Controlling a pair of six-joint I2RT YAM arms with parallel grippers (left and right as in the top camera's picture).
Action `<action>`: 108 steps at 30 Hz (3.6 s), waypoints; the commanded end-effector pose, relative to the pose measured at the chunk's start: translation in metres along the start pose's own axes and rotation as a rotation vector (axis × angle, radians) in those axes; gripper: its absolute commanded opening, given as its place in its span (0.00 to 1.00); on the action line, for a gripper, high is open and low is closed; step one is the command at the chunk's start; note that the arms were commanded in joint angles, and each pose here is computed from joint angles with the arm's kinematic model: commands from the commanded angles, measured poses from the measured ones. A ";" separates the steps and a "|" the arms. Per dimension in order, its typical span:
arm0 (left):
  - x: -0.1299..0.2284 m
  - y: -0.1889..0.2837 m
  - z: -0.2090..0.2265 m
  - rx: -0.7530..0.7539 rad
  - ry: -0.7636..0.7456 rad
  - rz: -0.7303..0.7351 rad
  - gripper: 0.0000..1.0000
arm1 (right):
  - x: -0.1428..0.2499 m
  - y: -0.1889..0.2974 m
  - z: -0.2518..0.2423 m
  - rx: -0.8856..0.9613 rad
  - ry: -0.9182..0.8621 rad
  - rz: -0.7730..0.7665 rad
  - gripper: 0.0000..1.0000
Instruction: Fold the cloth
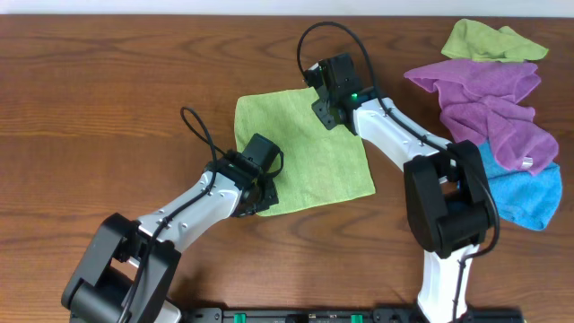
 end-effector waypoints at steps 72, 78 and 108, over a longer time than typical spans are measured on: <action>-0.013 0.008 0.015 0.238 0.142 0.124 0.61 | 0.140 0.099 -0.035 -0.502 -0.808 0.441 0.65; -0.007 0.005 0.014 0.235 0.120 0.146 0.56 | 0.147 0.088 -0.028 -0.533 -0.841 0.488 0.61; 0.016 -0.006 0.016 0.189 0.122 0.191 0.06 | 0.183 0.085 -0.031 -0.422 -0.880 0.656 0.50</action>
Point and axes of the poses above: each gripper's point midway between its finger pads, its own y axis back along the fingers, its own z axis along the line the jaws close on, x = y × z, the point moved 2 cm from there along y, back along the fingers, and after that the axes turned 15 degrees about -y, right-handed, at the moved point
